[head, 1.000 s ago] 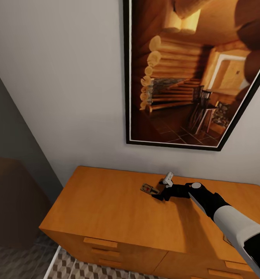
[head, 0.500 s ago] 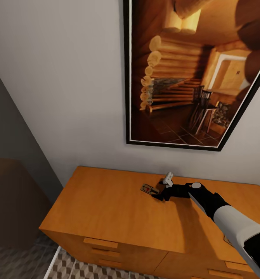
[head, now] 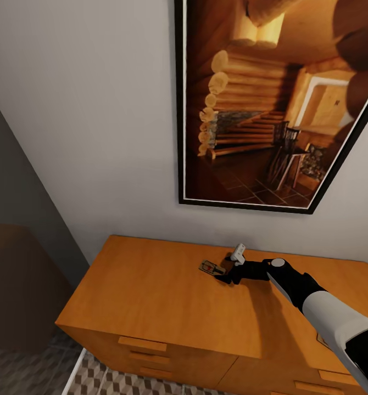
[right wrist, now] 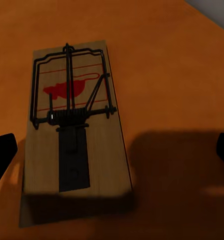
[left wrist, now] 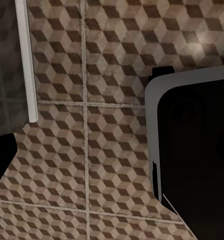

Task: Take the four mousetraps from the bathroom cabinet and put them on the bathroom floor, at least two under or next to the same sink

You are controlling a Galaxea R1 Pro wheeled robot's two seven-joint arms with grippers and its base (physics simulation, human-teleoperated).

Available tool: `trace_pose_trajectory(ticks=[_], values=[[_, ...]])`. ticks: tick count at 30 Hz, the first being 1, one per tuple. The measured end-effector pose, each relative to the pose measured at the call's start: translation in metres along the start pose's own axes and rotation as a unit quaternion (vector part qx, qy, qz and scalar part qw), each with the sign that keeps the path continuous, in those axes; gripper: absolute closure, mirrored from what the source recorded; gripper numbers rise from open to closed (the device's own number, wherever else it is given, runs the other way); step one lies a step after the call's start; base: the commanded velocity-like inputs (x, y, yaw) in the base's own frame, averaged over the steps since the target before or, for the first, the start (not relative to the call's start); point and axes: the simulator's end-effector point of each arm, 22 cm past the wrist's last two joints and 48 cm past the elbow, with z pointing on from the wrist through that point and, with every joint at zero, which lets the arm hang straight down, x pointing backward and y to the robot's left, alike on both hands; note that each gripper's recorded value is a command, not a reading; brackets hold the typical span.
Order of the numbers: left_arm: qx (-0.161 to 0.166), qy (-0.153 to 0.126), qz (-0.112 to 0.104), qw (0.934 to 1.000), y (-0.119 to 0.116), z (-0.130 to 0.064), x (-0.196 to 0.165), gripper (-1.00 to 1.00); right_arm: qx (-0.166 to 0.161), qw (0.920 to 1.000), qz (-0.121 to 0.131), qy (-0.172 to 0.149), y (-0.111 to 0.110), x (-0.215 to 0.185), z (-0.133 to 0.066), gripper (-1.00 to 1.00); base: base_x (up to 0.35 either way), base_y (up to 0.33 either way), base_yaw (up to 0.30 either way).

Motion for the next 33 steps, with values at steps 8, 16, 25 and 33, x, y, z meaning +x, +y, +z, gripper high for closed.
trace_pose_trajectory(ticks=[8, 16, 25, 33], values=[[0.000, 0.000, 0.000, 1.0000, 0.0001, -0.0001, 0.0001, -1.00, 0.001, 1.0000, 0.006, -0.003, -0.0005, -0.0002, -0.0004, -1.00, 0.000, 0.000, 0.000], [0.000, 0.000, 0.000, 1.0000, 0.0000, -0.0001, 0.0001, -1.00, 0.001, 1.0000, 0.006, -0.003, -0.0005, -0.0001, -0.0004, -1.00, 0.000, 0.000, 0.000], [0.000, 0.000, 0.000, 1.0000, 0.0001, -0.0001, 0.0002, -1.00, 0.001, 1.0000, 0.005, -0.003, -0.0005, -0.0002, -0.0004, 1.00, 0.000, 0.000, 0.000], [0.000, 0.000, 0.000, 1.0000, 0.0001, -0.0002, 0.0002, -1.00, 0.000, 1.0000, 0.004, -0.003, 0.0004, 0.0000, -0.0005, 1.00, 0.000, 0.000, 0.000]])
